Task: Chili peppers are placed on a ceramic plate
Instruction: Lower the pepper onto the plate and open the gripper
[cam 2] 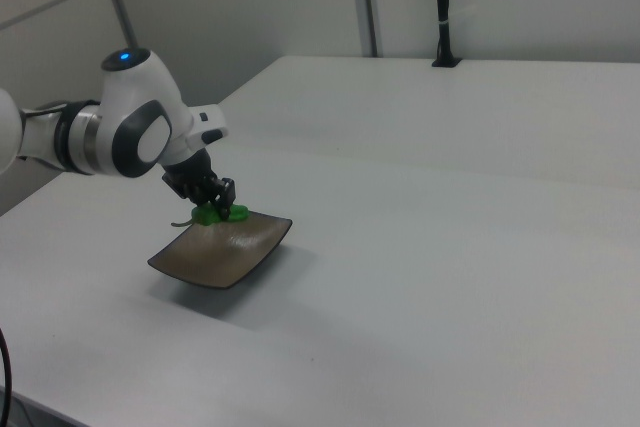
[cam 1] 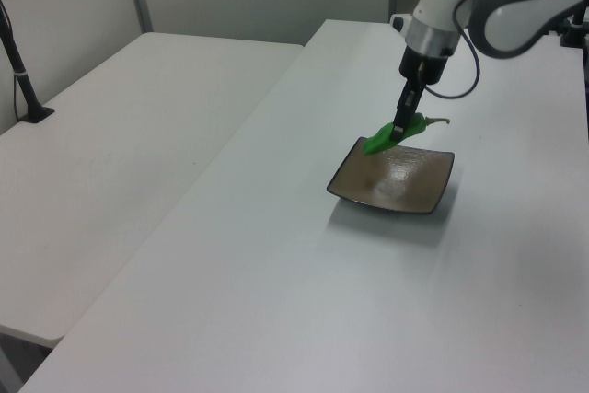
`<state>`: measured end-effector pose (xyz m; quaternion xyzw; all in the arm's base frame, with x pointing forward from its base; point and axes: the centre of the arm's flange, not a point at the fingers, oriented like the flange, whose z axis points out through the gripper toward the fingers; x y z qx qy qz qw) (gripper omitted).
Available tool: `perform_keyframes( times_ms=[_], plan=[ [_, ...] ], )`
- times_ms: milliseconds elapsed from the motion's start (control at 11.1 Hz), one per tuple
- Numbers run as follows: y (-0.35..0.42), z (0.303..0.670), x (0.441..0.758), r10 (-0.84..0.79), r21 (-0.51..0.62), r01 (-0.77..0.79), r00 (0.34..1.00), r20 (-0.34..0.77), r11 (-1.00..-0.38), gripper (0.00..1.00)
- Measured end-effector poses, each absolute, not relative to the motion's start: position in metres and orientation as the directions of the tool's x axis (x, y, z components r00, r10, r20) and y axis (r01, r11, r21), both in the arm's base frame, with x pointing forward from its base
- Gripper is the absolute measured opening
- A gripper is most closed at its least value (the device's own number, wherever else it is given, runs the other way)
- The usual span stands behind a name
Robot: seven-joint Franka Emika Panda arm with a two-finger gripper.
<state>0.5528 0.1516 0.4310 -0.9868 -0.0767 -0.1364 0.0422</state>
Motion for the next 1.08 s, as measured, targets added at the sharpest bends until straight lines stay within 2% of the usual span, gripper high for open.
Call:
perform_keyframes(
  times_ms=[540,1080],
  plan=[
    [0.172,0.398,0.524,0.078,-0.110,0.145,0.881,0.467,-0.983,0.43],
    [0.172,0.378,0.523,0.079,-0.112,0.147,0.882,0.465,-0.983,0.43]
  ],
)
